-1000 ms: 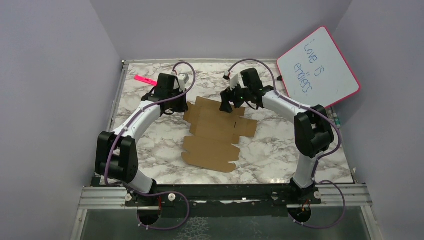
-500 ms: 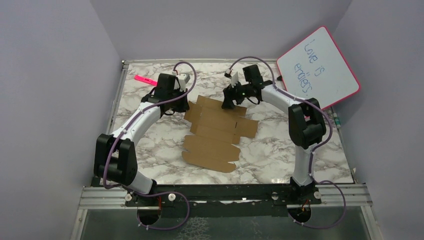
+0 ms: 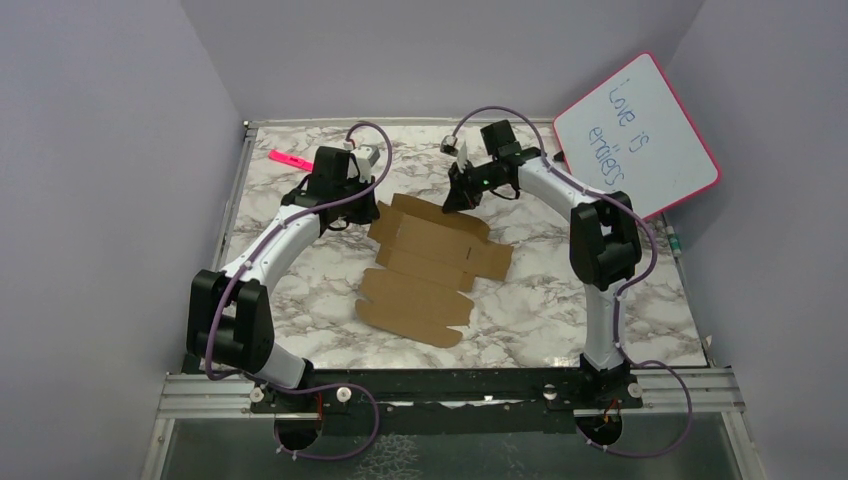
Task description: Fold the paper box
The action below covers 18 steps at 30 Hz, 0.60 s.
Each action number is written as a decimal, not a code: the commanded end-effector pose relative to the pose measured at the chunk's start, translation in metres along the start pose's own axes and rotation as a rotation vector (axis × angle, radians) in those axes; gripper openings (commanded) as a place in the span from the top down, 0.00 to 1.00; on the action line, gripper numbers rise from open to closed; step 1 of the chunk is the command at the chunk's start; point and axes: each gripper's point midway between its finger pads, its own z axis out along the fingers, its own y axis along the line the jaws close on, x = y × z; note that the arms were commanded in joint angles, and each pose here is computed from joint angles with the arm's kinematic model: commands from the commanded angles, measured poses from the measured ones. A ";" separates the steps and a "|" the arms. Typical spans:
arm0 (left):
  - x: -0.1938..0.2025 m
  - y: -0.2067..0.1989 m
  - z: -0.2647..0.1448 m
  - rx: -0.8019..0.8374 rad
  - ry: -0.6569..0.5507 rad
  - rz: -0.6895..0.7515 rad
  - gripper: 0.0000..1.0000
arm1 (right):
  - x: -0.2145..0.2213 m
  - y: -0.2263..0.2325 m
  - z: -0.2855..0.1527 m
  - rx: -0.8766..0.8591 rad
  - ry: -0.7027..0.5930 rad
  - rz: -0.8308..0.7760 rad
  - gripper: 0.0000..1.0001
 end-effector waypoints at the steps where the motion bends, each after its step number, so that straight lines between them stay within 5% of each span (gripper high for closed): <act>1: -0.013 -0.013 -0.009 0.047 -0.056 0.021 1.00 | -0.003 0.022 -0.006 -0.090 0.006 -0.006 0.98; 13: -0.023 -0.014 -0.027 0.012 -0.124 -0.030 0.95 | -0.033 0.040 -0.042 0.070 -0.006 -0.119 0.99; 18: -0.017 -0.012 -0.035 -0.027 -0.146 -0.139 0.82 | -0.050 0.060 -0.057 0.086 -0.059 -0.184 0.99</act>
